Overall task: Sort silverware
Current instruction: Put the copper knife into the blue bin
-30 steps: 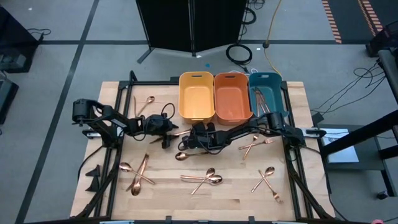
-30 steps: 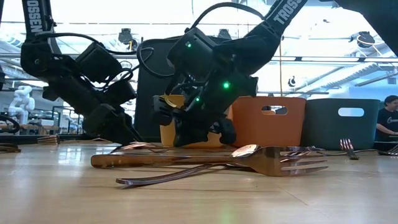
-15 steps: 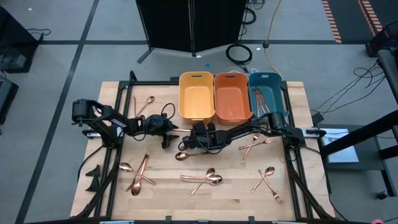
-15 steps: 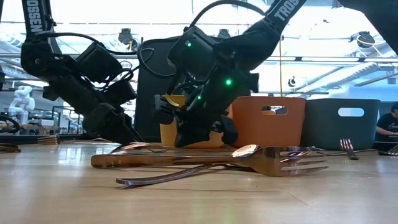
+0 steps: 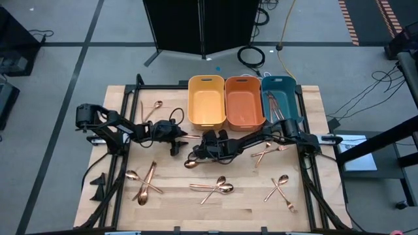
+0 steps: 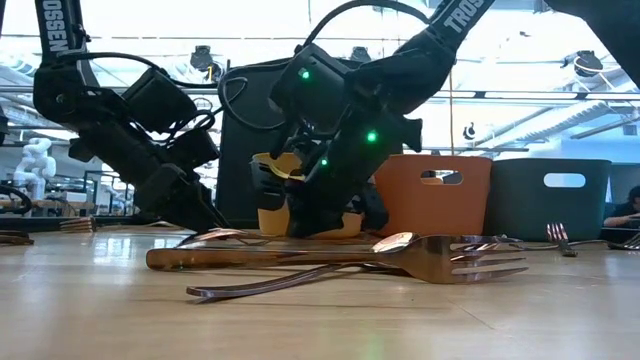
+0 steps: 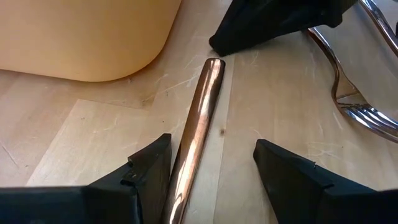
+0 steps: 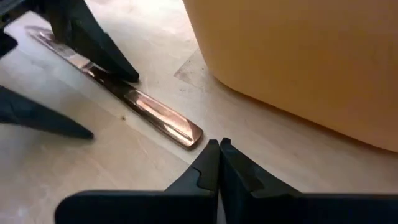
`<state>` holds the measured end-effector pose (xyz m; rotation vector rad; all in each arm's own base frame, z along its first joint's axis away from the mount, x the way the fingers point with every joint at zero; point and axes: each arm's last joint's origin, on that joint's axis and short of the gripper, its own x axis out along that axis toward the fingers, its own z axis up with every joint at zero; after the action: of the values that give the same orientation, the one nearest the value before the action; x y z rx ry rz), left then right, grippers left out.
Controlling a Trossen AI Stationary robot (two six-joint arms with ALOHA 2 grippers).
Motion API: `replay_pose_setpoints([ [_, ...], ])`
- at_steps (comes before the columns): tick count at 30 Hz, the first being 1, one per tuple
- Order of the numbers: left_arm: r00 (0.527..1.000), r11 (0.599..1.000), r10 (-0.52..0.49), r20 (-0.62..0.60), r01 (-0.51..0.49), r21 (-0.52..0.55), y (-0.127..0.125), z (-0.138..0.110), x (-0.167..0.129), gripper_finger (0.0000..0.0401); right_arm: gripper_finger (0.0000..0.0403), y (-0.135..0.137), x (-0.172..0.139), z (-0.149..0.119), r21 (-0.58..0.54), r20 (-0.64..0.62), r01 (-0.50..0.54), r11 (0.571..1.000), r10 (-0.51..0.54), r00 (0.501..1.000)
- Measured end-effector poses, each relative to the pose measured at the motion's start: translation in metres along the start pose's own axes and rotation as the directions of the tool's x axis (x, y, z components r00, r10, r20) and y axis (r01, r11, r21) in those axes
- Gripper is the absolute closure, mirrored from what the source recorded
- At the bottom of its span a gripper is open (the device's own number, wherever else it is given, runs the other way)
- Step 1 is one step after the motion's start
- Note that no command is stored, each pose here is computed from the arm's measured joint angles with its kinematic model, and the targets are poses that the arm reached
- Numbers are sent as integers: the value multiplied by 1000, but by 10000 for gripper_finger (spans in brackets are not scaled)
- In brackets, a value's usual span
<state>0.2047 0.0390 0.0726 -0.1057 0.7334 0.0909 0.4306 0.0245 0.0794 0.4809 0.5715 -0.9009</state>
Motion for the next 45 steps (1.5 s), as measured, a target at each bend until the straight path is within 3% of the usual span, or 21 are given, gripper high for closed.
replay_pose_setpoints([
  [9,1000,1000,-1,4,1,-1,0,0,0,171,403,5,-4,13,-28,34,-72,997,73,997],
  [16,1000,1000,-1,7,1,-1,0,0,0,171,403,13,-6,23,-34,136,-100,994,103,985],
  [27,1000,1000,-2,7,2,-1,0,0,0,171,403,7,1,26,-3,95,-100,995,100,990],
  [45,1000,1000,-2,5,2,-1,0,0,0,171,403,2,18,5,25,54,-64,998,63,997],
])
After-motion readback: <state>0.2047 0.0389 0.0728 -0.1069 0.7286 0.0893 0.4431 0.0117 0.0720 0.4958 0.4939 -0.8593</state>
